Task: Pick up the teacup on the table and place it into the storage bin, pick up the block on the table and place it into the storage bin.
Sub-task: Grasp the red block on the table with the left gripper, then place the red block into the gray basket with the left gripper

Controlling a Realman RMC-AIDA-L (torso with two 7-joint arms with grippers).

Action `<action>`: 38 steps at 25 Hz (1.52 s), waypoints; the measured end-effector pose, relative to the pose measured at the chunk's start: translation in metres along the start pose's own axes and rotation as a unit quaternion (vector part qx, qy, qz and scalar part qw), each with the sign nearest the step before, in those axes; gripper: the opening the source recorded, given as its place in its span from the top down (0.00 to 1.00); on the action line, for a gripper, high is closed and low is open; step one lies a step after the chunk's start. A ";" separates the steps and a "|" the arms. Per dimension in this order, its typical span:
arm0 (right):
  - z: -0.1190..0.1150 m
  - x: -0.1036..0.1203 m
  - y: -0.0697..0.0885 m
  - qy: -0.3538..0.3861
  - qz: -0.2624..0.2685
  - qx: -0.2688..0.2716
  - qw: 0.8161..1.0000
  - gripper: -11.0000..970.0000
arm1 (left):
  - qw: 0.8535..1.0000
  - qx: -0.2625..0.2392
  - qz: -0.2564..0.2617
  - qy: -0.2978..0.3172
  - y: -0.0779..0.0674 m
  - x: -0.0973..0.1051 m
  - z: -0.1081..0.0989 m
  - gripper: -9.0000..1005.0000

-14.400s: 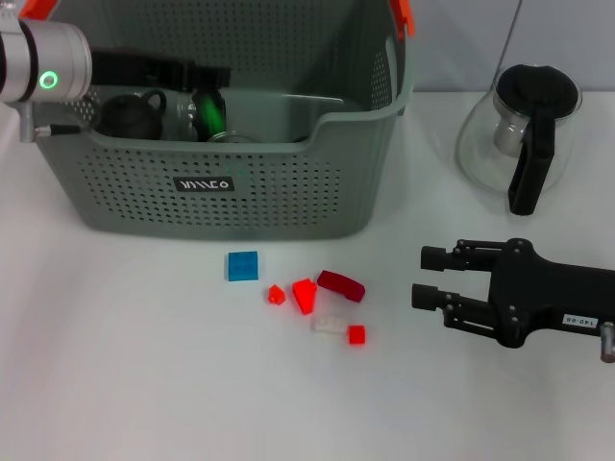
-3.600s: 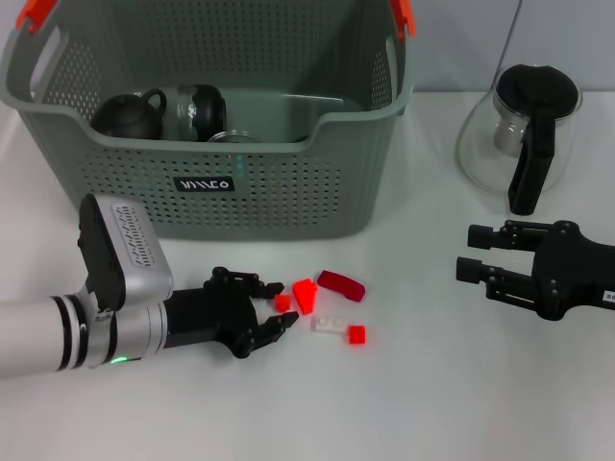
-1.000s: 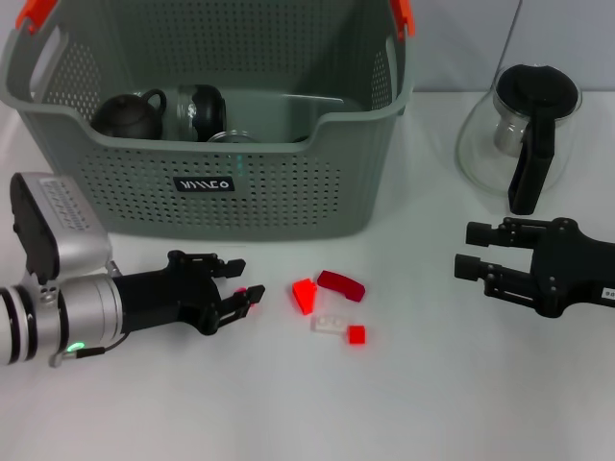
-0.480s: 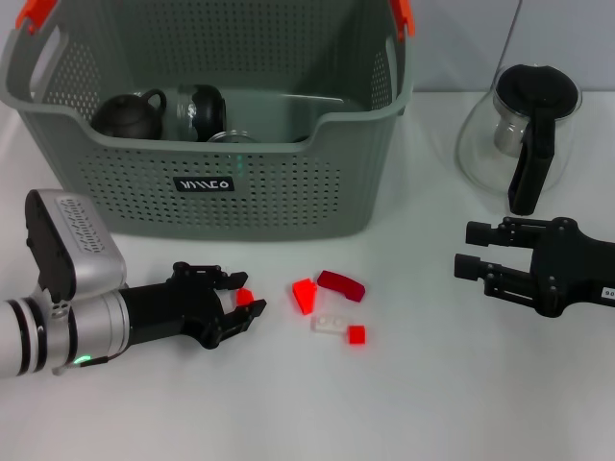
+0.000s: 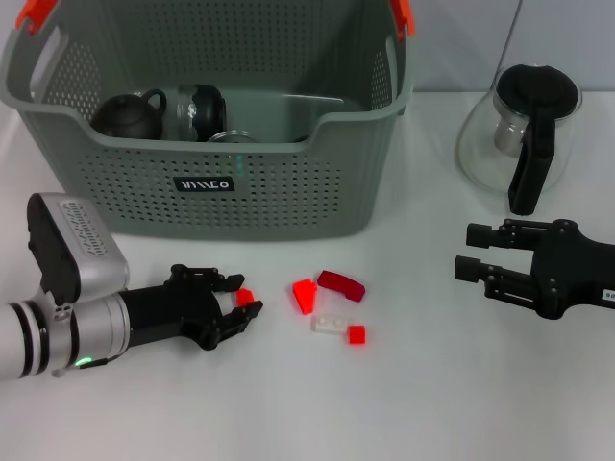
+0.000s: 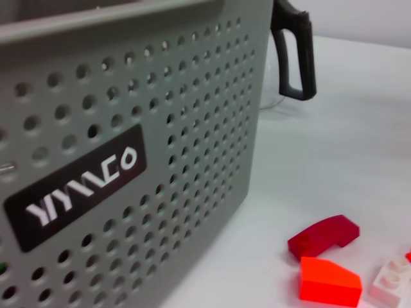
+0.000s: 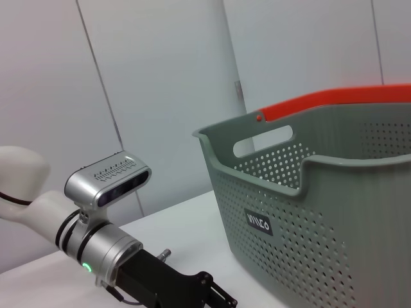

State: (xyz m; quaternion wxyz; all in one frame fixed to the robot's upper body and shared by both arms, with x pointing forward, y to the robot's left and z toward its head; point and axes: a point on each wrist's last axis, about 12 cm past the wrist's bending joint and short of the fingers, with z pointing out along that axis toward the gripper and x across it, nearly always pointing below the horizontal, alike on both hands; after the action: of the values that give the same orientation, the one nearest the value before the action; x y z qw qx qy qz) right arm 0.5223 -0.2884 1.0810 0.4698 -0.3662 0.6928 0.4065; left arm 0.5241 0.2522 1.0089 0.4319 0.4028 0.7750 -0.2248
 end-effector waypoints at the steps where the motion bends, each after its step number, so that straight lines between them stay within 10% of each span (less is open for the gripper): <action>1: 0.000 0.000 0.000 0.000 0.000 0.000 1.000 0.45 | 1.000 -0.002 0.000 0.001 0.000 0.000 0.000 0.60; 19: 0.000 0.000 0.000 0.000 0.001 0.001 1.000 0.46 | 1.000 0.008 -0.008 -0.010 0.001 -0.005 -0.002 0.80; 38: 0.002 -0.001 0.000 0.000 -0.002 -0.004 1.000 0.46 | 0.952 0.141 -0.181 -0.203 0.046 -0.087 -0.091 0.80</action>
State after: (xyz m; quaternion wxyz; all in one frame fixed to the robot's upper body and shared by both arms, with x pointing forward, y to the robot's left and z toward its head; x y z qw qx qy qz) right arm 0.5233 -0.2862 1.0818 0.4693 -0.3689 0.6904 0.4086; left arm 0.5439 0.3051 1.1305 0.4706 0.2586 0.6915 -0.4832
